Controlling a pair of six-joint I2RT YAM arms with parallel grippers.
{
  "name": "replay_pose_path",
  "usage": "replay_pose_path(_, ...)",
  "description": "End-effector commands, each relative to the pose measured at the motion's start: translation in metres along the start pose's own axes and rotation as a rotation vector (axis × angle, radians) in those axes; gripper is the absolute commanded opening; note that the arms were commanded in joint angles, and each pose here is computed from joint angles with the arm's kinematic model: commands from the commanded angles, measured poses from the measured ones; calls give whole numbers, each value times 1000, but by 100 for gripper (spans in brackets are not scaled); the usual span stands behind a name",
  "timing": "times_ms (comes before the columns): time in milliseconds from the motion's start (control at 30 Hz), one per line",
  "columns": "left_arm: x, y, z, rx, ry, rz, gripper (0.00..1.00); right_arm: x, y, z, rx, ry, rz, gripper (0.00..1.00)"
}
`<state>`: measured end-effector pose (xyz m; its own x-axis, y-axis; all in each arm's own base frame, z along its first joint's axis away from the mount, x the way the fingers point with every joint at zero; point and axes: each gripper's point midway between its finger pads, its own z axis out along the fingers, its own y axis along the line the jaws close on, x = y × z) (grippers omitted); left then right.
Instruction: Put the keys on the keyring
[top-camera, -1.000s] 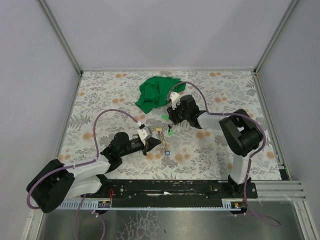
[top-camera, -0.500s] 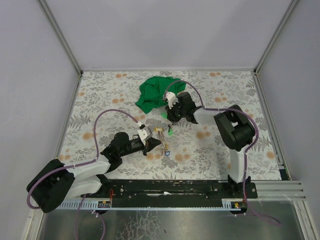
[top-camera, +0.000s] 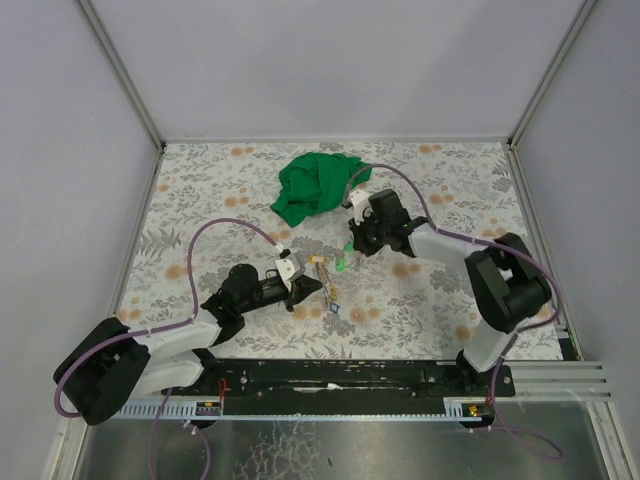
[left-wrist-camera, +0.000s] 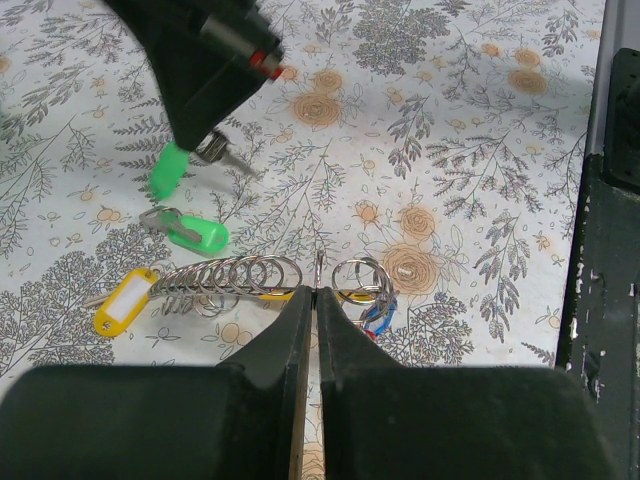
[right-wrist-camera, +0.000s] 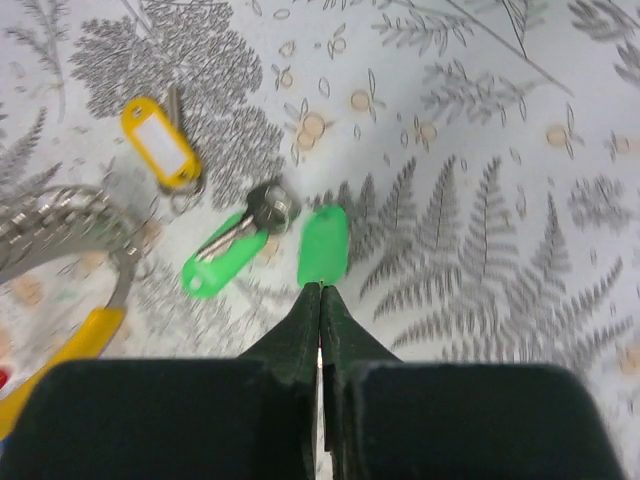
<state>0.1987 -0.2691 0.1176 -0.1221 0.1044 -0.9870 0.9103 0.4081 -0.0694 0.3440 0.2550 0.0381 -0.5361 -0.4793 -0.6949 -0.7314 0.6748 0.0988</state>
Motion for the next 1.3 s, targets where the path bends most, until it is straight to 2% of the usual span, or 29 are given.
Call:
replay_pose_path(0, -16, -1, 3, 16, -38, 13, 0, 13, 0, -55, 119, 58, 160, 0)
replay_pose_path(267, -19, -2, 2, 22, -46, 14, 0, 78, 24, -121, 203, 268, 401, 0)
replay_pose_path(400, -19, -3, 2, 30, -46, 12, 0, 96, 30, -133, 219, 330, 433, 0)
replay_pose_path(500, -17, -5, 4, 45, -37, 8, 0, 100, 27, -125, 222, 358, 414, 0)
replay_pose_path(767, -15, -7, 6, 59, -21, 6, 0, 83, 8, -75, 251, 336, 328, 10)
replay_pose_path(933, -13, -6, 6, 58, -13, 4, 0, 63, 0, -53, 279, 317, 272, 23)
replay_pose_path(1033, -13, -6, 5, 53, -16, 6, 0, 49, 0, -51, 276, 264, 254, 30)
replay_pose_path(1267, -13, -7, 6, 61, -15, 3, 0, 53, 6, -78, 275, 168, 229, 30)
